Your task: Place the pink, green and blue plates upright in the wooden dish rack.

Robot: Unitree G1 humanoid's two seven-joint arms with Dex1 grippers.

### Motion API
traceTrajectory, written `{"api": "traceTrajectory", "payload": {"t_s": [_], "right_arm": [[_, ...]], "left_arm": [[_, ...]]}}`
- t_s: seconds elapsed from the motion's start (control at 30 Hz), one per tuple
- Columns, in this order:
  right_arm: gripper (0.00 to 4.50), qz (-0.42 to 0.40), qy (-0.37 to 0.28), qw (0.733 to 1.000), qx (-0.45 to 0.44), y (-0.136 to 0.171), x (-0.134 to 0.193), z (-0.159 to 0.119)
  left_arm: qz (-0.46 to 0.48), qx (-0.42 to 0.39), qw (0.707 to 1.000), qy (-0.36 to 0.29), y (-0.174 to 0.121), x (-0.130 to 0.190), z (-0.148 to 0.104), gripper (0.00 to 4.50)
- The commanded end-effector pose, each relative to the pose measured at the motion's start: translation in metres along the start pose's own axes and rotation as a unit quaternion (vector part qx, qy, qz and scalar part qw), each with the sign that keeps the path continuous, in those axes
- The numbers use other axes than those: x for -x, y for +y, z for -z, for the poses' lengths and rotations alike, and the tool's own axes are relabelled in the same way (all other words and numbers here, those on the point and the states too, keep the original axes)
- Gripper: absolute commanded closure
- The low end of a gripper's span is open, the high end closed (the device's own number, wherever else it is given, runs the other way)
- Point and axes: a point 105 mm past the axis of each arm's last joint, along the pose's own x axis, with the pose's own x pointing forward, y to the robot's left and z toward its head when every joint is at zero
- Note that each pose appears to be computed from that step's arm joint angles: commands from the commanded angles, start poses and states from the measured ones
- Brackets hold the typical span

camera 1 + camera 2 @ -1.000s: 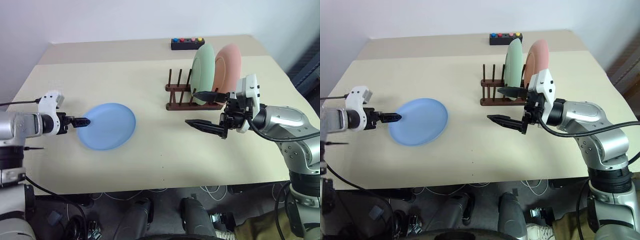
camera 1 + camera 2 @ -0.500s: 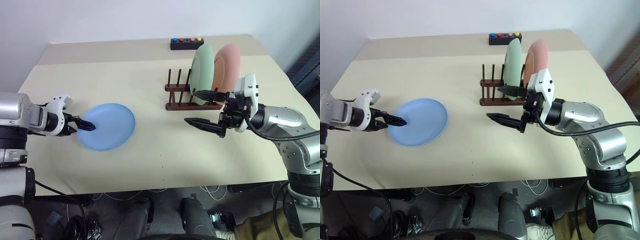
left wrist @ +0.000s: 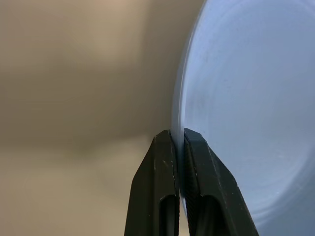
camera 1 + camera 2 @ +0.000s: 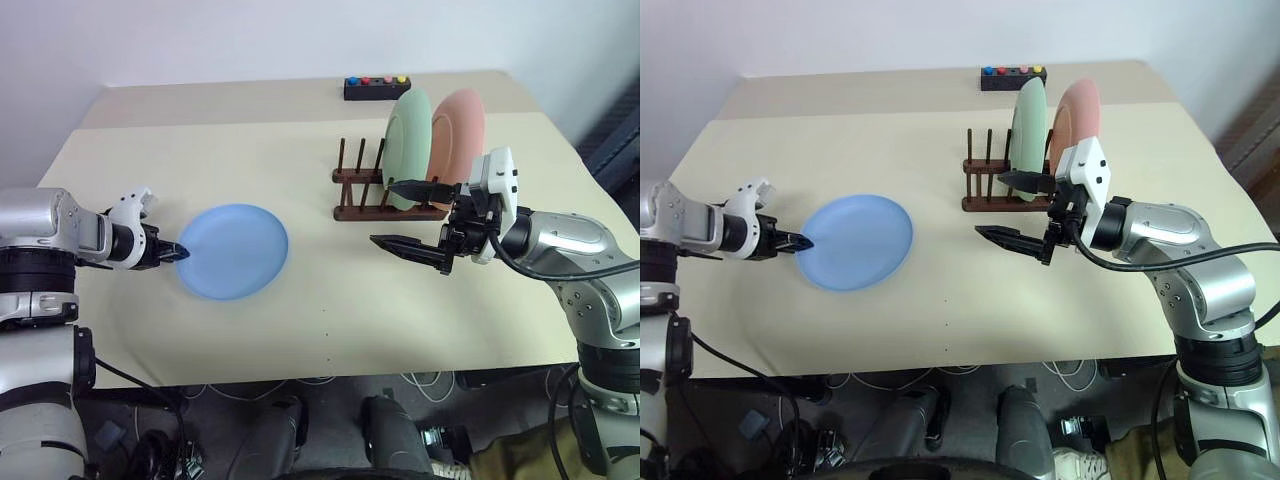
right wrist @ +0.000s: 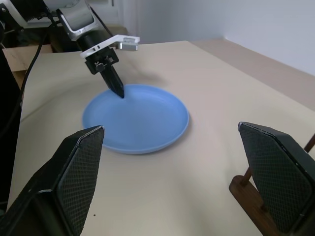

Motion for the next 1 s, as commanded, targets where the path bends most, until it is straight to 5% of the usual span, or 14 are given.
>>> {"api": "traceTrajectory", "payload": {"t_s": [0.03,0.37,0.57,0.8,0.93,1.0], "right_arm": [[0.00,0.002,-0.012,1.000,0.025,-0.001,0.002,-0.010],[0.00,-0.009,-0.012,0.999,0.042,-0.004,-0.003,-0.013],[0.00,-0.009,0.004,0.988,0.155,-0.006,-0.010,-0.019],[0.00,-0.022,-0.006,0.939,0.342,0.005,-0.033,-0.035],[0.00,-0.044,0.056,0.852,0.519,0.007,-0.047,-0.018],[0.00,-0.051,0.070,0.832,0.548,0.005,-0.049,-0.011]], "left_arm": [[0.032,0.006,0.999,-0.028,-0.009,0.011,-0.007,4.48],[0.111,0.029,0.986,-0.120,-0.028,0.031,-0.025,4.48],[0.179,0.048,0.965,-0.184,-0.043,0.052,-0.047,4.48],[0.220,0.062,0.952,-0.204,-0.063,0.048,-0.055,4.48],[0.252,0.045,0.945,-0.205,-0.089,0.045,-0.060,4.48],[0.246,0.033,0.947,-0.204,-0.095,0.044,-0.060,4.48]]}}
